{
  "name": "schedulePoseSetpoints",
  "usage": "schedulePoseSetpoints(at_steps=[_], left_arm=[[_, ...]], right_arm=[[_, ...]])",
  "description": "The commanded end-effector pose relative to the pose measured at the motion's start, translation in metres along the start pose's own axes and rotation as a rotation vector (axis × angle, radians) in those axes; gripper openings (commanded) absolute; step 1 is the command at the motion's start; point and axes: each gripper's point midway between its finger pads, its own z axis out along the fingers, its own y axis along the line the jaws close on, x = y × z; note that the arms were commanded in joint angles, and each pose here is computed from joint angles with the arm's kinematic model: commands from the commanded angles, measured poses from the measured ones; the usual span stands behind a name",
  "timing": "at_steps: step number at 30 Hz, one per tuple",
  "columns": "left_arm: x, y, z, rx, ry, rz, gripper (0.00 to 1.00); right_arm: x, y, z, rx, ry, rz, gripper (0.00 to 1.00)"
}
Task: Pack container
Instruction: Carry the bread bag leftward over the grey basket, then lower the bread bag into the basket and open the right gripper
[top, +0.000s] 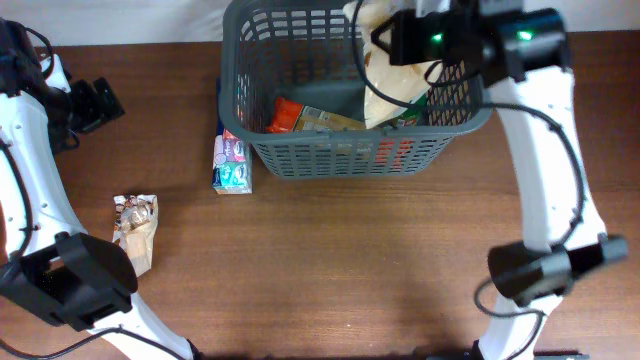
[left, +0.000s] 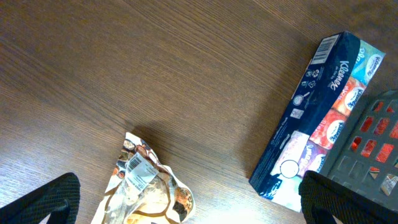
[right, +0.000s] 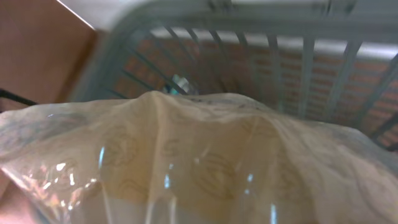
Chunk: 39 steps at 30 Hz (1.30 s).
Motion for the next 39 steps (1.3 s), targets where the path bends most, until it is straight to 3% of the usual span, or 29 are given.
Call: schedulePoseSetpoints(at_steps=[1,9,30,39], left_arm=[[-0.001,0.002,0.004,-0.011,0.006,0.014,0.99],[-0.001,0.003,0.004,-0.011,0.006,0.014,0.99],[-0.001,0.003,0.004,-0.011,0.006,0.014,0.99],[-0.001,0.003,0.004,-0.011,0.006,0.014,0.99]], right_arm=[[0.006,-0.014,0.027,0.014,0.042,-0.006,0.04],[0.026,-0.036,0.065,0.025,0.125,0.025,0.05],[0.091,-0.098,0.104,0.229,0.307,0.087,0.09],[0.094,-0.101,0.108,0.230,0.309,0.088,0.34]])
